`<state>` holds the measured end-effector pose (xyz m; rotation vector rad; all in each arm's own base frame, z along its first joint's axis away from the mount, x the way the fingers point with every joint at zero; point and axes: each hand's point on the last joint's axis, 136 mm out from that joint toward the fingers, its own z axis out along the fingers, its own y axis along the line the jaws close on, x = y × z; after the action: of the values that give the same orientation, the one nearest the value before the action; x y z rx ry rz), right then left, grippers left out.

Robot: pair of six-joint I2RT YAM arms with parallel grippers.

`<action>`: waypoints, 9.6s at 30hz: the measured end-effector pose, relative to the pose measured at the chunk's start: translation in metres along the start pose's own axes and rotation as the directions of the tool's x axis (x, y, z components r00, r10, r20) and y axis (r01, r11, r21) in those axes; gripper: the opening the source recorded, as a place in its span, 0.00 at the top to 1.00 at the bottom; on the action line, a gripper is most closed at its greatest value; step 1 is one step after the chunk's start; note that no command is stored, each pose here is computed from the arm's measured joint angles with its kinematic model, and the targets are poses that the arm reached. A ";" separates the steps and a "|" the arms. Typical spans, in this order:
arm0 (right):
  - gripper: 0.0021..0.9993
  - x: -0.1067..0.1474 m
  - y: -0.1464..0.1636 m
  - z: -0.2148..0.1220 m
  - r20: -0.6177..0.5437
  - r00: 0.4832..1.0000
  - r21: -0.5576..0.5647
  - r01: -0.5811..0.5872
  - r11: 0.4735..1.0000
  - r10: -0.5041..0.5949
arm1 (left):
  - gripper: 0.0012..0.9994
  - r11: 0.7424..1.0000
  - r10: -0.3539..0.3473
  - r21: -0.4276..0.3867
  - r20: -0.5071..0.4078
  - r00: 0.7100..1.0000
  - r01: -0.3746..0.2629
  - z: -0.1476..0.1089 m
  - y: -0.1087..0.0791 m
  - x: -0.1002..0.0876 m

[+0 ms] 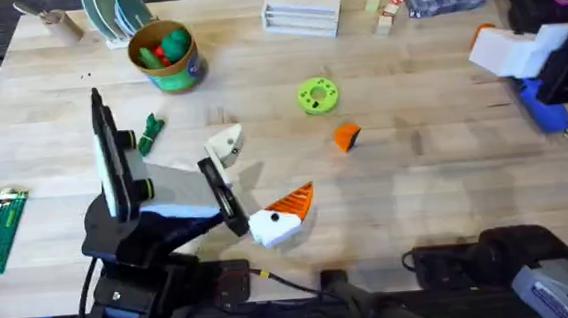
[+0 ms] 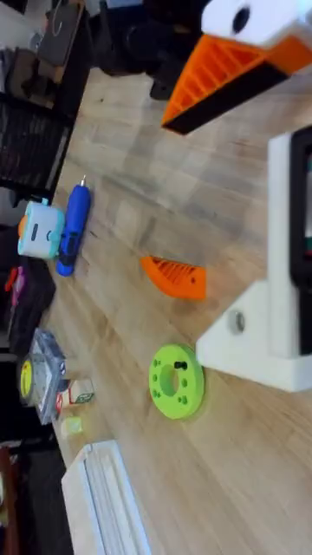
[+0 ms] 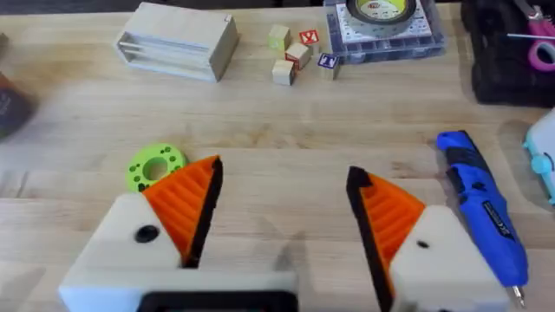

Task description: Pick up the gripper from the table and insert it into the empty holder that is missing its gripper. Then pick up a screw, insert it into the mounting hole, and use the screwdriver to tighten it. Finally, clean up the table by picking up the vegetable and placing it into the bucket.

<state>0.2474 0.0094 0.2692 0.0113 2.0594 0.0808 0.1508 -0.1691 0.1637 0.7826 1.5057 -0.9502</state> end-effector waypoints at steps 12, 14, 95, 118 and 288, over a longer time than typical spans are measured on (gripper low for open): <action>0.08 0.000 0.000 0.000 0.000 1.000 0.000 0.000 1.000 0.000 | 0.01 1.000 -0.004 0.016 -0.002 1.000 0.004 0.000 -0.003 0.000; 0.08 0.000 0.000 0.000 0.000 1.000 0.000 0.000 1.000 0.000 | 0.01 1.000 -0.004 0.016 -0.002 1.000 0.004 0.000 -0.003 0.000; 0.89 0.166 0.147 0.099 -0.552 0.702 -0.505 0.148 0.850 -0.450 | 0.01 1.000 -0.005 0.001 0.000 1.000 0.005 0.000 0.000 0.000; 0.99 0.081 0.197 0.054 -0.384 0.862 -0.662 -0.008 0.749 -0.331 | 0.01 1.000 -0.006 0.001 -0.001 1.000 0.006 0.000 0.000 0.000; 0.10 0.084 0.316 0.091 -0.593 0.772 -0.804 -0.553 0.219 -0.228 | 0.01 0.988 -0.019 0.151 -0.019 1.000 0.022 -0.002 -0.026 0.003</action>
<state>0.2798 0.3327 0.1717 -0.6702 2.2348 1.8117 0.1266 -0.1794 0.1643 0.8875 1.4718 -1.0854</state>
